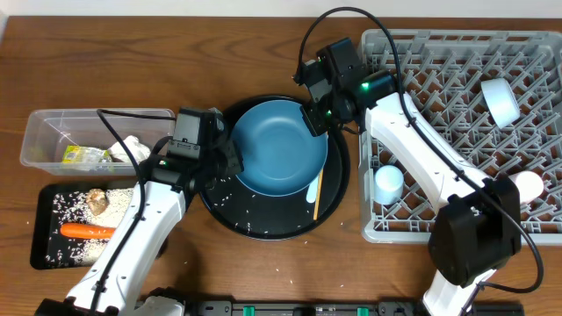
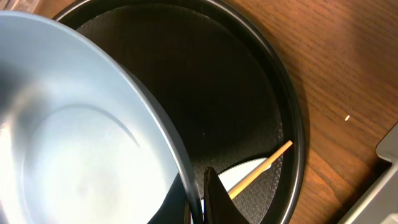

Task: Sort waste into correct bins and load items into the dishwasher rack
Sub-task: 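Lift the blue plate off the black tray with the right gripper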

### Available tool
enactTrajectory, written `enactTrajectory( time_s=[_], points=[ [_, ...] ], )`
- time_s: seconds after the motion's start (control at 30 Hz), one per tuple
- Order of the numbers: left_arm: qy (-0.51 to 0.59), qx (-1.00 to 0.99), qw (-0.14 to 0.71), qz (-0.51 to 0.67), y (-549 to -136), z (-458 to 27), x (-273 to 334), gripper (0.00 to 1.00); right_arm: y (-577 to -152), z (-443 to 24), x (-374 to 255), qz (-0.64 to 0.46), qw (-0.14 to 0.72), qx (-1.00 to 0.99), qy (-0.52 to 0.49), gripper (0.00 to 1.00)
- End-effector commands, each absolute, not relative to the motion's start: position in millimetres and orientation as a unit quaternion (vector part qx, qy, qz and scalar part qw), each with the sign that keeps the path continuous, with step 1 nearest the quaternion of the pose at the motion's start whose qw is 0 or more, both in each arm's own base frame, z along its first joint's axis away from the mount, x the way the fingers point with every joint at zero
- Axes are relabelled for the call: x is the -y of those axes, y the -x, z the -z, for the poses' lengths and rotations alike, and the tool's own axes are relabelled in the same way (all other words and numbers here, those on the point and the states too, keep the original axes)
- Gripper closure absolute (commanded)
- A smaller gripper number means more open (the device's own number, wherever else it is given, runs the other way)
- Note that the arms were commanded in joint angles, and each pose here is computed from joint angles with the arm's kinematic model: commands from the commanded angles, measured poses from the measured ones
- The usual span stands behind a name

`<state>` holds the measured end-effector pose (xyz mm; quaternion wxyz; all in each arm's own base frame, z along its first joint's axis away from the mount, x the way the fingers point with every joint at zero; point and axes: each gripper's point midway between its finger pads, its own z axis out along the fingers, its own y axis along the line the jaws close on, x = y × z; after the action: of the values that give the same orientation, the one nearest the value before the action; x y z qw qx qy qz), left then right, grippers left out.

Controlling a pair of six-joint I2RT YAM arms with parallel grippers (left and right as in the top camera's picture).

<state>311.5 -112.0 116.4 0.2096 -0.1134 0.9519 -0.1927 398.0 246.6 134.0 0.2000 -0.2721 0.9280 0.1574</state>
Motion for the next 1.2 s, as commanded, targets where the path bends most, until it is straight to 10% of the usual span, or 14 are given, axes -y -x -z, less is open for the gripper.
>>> enactTrajectory(
  time_s=[0.0,0.17,0.27,0.37,0.8,1.17],
  points=[
    [0.103,-0.954,0.214,0.185,-308,-119,109,0.94,-403,-139,-246,-0.154,0.21,-0.928,0.267,0.99],
    [0.103,-0.954,0.216,0.181,-308,-119,108,0.9,-403,-139,-246,-0.159,0.208,-0.933,0.248,0.99],
    [0.096,-0.946,0.234,0.201,-316,-129,115,0.44,-404,-148,-247,-0.161,0.219,-0.93,0.247,0.99],
    [0.075,-0.933,0.247,0.252,-322,-151,132,0.34,-404,-161,-246,-0.163,0.234,-0.926,0.247,0.99],
    [0.064,-0.886,0.359,0.287,-313,-238,120,0.29,-410,-226,-77,0.065,0.293,-0.953,0.038,0.99],
    [0.133,-0.936,0.282,0.165,-276,-190,72,0.25,-334,-312,142,0.394,0.281,-0.851,-0.201,0.99]
  ],
)
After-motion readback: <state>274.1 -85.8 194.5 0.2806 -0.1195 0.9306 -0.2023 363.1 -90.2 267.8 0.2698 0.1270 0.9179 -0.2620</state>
